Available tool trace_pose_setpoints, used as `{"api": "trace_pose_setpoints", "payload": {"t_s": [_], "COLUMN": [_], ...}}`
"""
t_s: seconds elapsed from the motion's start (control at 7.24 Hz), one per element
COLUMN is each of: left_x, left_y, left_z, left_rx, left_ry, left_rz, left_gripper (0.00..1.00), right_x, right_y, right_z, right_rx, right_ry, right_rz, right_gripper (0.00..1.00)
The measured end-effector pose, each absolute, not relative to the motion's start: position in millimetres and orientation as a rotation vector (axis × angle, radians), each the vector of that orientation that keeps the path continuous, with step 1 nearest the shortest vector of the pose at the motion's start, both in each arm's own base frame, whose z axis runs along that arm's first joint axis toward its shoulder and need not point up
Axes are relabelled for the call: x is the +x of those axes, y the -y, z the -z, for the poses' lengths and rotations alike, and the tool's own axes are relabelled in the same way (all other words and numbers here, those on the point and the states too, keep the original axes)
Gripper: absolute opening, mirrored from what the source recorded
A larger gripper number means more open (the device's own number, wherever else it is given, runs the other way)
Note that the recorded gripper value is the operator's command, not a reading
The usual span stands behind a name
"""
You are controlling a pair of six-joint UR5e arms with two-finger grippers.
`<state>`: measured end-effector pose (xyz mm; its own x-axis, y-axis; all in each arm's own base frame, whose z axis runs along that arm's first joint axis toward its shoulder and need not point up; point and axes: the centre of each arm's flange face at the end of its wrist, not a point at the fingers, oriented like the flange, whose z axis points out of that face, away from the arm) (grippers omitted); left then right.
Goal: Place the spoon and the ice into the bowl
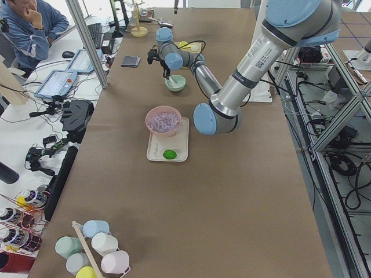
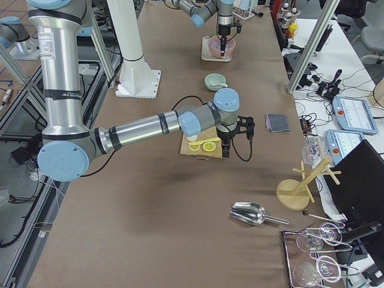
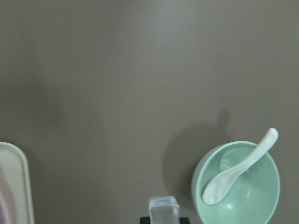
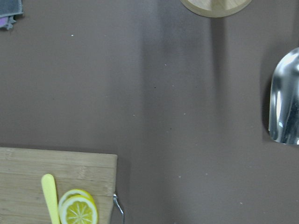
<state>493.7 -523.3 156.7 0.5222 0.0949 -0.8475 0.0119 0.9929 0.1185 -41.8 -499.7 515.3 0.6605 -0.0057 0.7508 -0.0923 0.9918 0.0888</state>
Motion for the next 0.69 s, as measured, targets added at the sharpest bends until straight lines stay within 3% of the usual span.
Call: {"api": "trace_pose_setpoints", "payload": {"t_s": [0.14, 0.28, 0.69], "left_x": [529, 552, 549], "left_y": [512, 502, 494], "left_z": [-153, -153, -159], "left_rx": [0.117, 0.117, 0.133], "left_ry": [-1.000, -0.995, -1.006], "left_rz": [-0.032, -0.032, -0.032], "left_gripper": [0.55, 0.98, 0.98], "right_x": [-34, -31, -29], "right_y": [494, 490, 487], "right_z": [-525, -530, -534], "right_rx": [0.125, 0.124, 0.120], "right_ry": [0.841, 0.838, 0.836], "right_rz": [-0.034, -0.027, -0.025], "right_gripper": [1.00, 1.00, 1.00]}}
